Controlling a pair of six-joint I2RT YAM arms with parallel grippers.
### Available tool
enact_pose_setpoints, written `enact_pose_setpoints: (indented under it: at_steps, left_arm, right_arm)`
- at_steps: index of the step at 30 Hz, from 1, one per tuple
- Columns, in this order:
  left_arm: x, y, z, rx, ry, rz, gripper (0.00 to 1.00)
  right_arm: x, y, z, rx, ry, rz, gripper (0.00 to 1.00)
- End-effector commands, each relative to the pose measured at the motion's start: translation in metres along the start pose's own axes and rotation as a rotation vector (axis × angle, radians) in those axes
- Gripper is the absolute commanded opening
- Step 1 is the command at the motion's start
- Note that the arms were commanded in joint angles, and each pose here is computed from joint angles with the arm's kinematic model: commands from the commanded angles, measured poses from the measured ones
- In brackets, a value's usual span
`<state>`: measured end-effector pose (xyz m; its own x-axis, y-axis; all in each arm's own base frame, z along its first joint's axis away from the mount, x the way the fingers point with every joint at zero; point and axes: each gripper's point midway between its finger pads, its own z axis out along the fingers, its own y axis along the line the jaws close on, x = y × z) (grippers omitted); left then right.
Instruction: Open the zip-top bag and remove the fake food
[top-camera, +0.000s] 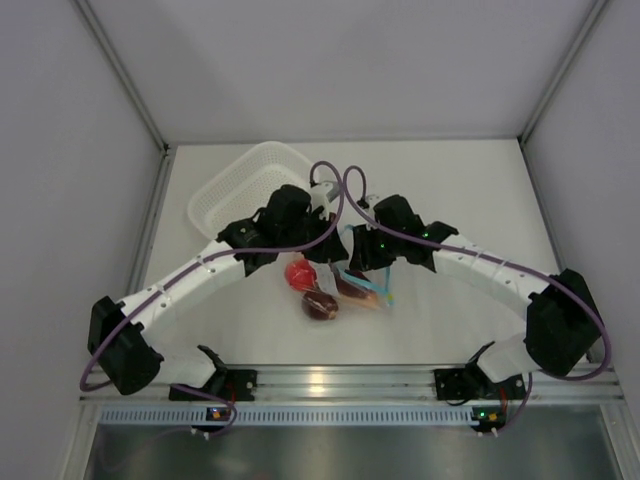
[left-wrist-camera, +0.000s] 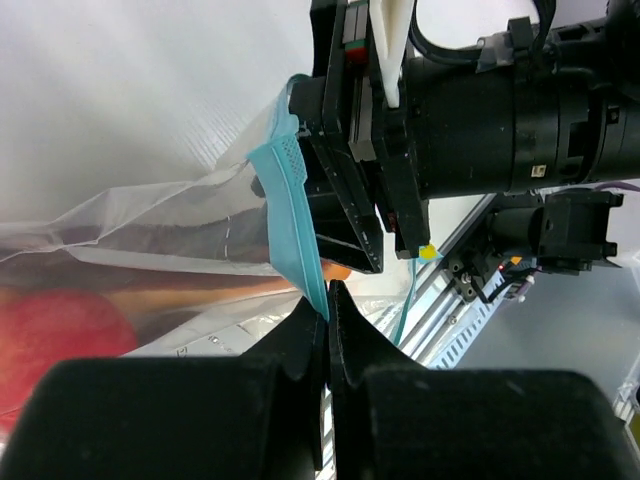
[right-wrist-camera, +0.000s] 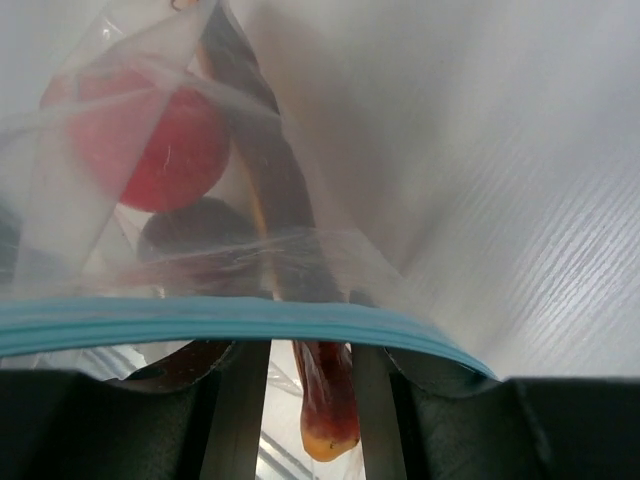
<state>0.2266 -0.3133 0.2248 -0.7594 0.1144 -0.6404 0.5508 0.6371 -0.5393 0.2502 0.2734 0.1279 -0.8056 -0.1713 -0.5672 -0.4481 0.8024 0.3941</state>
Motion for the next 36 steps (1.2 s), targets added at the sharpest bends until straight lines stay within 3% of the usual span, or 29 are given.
enact_pose_setpoints:
  at_steps: [1, 8, 15, 18, 22, 25, 36]
  left_arm:
    - [-0.018, -0.002, 0.002, -0.019, -0.085, 0.014, 0.00]
    - [-0.013, 0.012, 0.011, -0.100, -0.111, -0.037, 0.00]
    - [-0.008, 0.018, 0.016, -0.173, -0.143, -0.053, 0.00]
    - [-0.005, 0.015, 0.020, -0.180, -0.145, -0.050, 0.00]
    - [-0.003, 0.011, 0.023, -0.166, -0.154, -0.065, 0.00]
    - [-0.001, 0.012, 0.024, -0.166, -0.152, -0.068, 0.00]
    - [0.011, 0.003, 0.024, -0.100, -0.100, -0.020, 0.00]
  right_arm:
    - [0.006, 0.010, -0.002, -0.041, 0.039, -0.046, 0.37]
    - [0.051, -0.002, 0.014, -0.038, 0.113, -0.060, 0.39]
    - [0.080, 0.009, 0.016, -0.154, 0.173, -0.043, 0.41]
    - [0.083, 0.018, 0.018, -0.218, 0.161, -0.014, 0.36]
    - [0.082, 0.024, 0.023, -0.250, 0.137, 0.027, 0.09]
    - [0.076, 0.023, 0.024, -0.239, 0.108, 0.043, 0.00]
    - [0.027, 0.017, -0.006, -0.101, -0.023, -0.030, 0.00]
